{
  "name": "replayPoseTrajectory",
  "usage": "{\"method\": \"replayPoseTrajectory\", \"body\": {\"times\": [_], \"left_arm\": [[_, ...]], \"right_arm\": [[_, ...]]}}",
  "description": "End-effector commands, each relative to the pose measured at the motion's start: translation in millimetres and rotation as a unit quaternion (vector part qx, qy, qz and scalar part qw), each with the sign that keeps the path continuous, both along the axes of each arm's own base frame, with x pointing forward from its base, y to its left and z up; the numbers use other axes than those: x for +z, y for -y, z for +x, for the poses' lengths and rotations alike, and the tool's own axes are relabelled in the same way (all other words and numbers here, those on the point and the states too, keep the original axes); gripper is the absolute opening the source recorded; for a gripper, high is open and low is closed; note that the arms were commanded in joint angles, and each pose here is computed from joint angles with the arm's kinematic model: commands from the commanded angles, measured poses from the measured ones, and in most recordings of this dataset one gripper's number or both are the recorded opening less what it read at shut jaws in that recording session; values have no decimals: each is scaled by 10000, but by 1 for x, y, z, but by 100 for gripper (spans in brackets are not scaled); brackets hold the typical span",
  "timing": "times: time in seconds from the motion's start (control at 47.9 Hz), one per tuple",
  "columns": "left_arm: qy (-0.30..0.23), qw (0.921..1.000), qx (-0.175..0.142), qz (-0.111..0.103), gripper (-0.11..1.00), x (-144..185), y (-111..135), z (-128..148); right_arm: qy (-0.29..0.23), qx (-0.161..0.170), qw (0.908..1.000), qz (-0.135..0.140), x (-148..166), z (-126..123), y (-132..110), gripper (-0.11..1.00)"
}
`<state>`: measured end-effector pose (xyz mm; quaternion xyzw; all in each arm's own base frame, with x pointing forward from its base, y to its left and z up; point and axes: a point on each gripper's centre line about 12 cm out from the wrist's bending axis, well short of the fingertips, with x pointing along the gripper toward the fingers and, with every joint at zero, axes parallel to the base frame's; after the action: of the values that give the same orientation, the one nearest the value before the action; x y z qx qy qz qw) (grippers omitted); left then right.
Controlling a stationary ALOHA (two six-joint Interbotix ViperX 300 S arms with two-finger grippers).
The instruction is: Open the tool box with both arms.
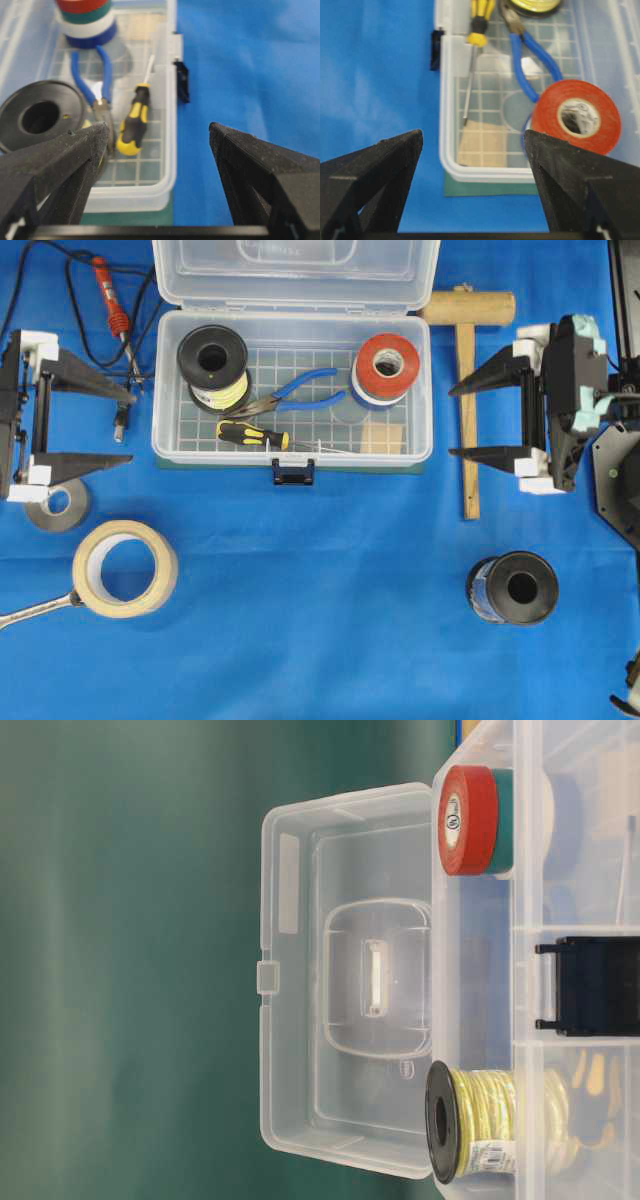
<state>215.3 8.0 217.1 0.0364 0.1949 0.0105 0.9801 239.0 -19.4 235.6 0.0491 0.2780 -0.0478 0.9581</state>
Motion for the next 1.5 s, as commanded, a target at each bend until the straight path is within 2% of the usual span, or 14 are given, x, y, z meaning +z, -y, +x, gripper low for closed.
{"method": "replayPoseTrajectory", "body": {"times": [0.0, 0.167, 0.334, 0.543, 0.793, 1.482], "left_arm": [[100, 9999, -9, 3, 78, 6, 0, -1], [184, 9998, -44, 4, 78, 6, 2, -15], [193, 9998, -43, -18, 78, -9, 3, -32], [294, 9995, -19, -79, 78, -21, 3, -48], [465, 9988, -37, -169, 77, -26, 5, -57], [479, 9987, -79, -177, 77, -27, 7, -56]], "right_arm": [[114, 7, 9999, -23, 6, -3, 0, 81], [253, 17, 9997, -6, 0, -22, -3, 81], [485, 8, 9988, 2, -11, -43, -5, 81], [730, -78, 9971, 196, -26, -62, -7, 81], [716, -168, 9963, 438, -41, -65, -9, 81], [773, -167, 9961, 400, -47, -63, -8, 81]]}}
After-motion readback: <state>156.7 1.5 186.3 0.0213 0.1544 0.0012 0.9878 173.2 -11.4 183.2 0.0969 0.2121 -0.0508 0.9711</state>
